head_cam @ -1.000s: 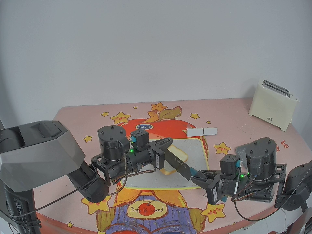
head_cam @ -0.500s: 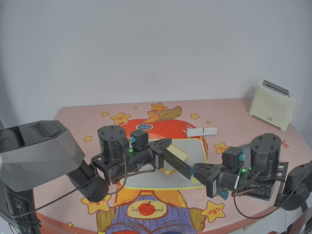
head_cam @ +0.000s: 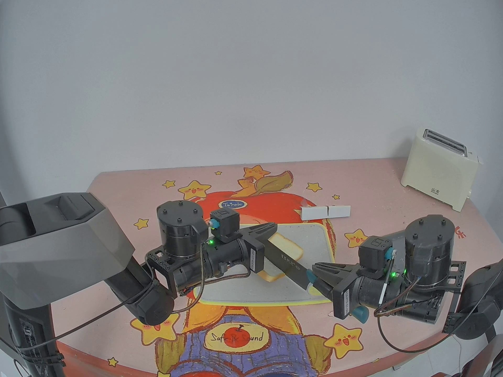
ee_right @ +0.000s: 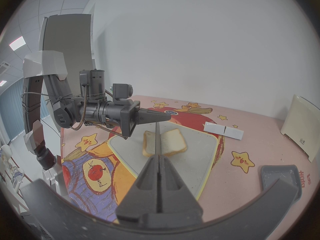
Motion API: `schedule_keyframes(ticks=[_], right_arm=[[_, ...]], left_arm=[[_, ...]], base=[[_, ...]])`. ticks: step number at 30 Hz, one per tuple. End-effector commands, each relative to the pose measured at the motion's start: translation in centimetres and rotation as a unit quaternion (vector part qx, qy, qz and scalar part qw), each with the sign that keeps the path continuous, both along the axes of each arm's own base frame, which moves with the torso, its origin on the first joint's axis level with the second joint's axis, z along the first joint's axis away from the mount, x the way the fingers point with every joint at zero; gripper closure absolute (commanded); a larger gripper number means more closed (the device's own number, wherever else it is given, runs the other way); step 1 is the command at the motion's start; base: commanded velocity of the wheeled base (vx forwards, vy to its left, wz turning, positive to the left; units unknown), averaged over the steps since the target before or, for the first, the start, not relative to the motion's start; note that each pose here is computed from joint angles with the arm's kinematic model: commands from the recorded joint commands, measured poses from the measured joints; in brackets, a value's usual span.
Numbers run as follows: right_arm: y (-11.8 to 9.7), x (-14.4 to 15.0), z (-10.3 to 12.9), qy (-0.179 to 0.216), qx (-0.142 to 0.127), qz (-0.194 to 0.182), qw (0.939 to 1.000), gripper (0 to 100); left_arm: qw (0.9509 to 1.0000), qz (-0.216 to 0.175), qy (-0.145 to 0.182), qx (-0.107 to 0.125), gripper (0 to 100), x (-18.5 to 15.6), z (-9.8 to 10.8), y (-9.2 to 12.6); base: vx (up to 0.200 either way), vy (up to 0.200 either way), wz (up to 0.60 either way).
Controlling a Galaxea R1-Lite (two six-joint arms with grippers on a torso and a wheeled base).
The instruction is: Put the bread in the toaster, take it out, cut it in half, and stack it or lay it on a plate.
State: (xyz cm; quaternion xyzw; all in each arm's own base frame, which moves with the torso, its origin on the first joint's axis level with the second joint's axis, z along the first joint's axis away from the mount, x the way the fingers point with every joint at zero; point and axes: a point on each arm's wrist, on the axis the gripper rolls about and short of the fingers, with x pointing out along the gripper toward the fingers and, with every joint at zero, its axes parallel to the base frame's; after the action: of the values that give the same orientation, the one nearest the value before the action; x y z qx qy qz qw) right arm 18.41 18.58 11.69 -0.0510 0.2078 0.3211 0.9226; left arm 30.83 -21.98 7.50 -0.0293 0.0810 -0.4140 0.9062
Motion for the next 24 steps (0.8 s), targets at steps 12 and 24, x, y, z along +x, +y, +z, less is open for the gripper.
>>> schedule_keyframes(ticks=[12, 24], right_arm=[[-0.2, -0.3, 1.1, -0.024, 0.024, 0.0, 0.9994, 0], [-0.7, -0.9, -0.1, 0.005, -0.014, 0.006, 0.9999, 0]], left_arm=[[1.0, 0.0, -0.006, -0.004, 100, 0.1, 0.2, -0.1], [1.0, 0.0, -0.004, -0.003, 100, 0.0, 0.2, 0.0]], base=[[0.0, 0.0, 0.0], [0.0, 0.0, 0.0]])
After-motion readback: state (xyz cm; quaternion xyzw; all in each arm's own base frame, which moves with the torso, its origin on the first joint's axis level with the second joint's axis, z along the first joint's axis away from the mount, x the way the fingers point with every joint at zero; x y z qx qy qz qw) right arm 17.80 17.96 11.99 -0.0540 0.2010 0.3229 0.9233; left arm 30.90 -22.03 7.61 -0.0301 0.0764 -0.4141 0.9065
